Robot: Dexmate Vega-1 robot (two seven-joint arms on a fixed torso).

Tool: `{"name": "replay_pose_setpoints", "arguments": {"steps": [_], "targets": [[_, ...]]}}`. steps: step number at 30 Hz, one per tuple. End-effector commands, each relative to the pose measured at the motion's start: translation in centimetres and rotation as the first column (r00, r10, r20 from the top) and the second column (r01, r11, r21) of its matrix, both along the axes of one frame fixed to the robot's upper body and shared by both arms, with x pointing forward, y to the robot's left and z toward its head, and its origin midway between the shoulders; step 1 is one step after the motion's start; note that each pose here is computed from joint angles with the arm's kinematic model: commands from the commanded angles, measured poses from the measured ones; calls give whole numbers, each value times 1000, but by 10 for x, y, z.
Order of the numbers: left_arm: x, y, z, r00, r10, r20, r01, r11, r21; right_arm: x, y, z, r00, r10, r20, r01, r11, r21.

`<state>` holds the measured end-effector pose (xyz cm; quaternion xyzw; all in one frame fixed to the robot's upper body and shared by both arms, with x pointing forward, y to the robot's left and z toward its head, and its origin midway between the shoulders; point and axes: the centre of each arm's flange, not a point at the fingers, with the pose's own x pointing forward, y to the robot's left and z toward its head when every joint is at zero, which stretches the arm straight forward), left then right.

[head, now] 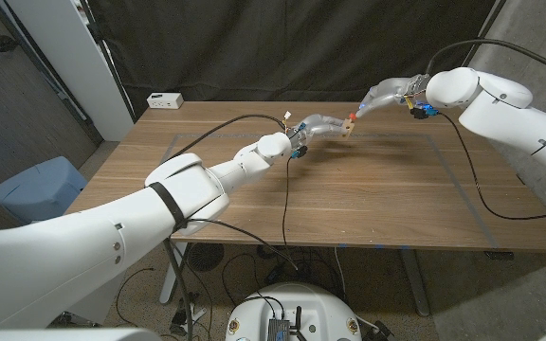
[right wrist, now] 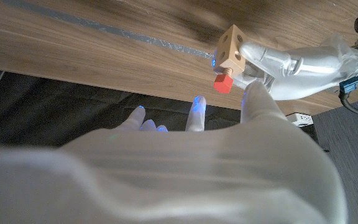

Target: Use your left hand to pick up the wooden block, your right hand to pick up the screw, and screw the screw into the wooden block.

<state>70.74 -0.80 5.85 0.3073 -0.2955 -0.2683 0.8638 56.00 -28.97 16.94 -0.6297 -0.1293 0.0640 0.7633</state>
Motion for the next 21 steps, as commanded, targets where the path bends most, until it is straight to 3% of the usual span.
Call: {"name": "replay_pose_setpoints", "arguments": {"steps": [1,11,21], "targets": [[-4,-4,0,1000,-26,13,26,1000,-3,6,-3,2,1000,13,-14,-13,1000,9],[-10,-8,0,997,-60,50,59,998,13,7,-9,4,997,40,-64,-39,999,19],[-15,-10,0,993,-82,83,79,996,33,2,-12,5,997,49,-64,-48,999,17]]}}
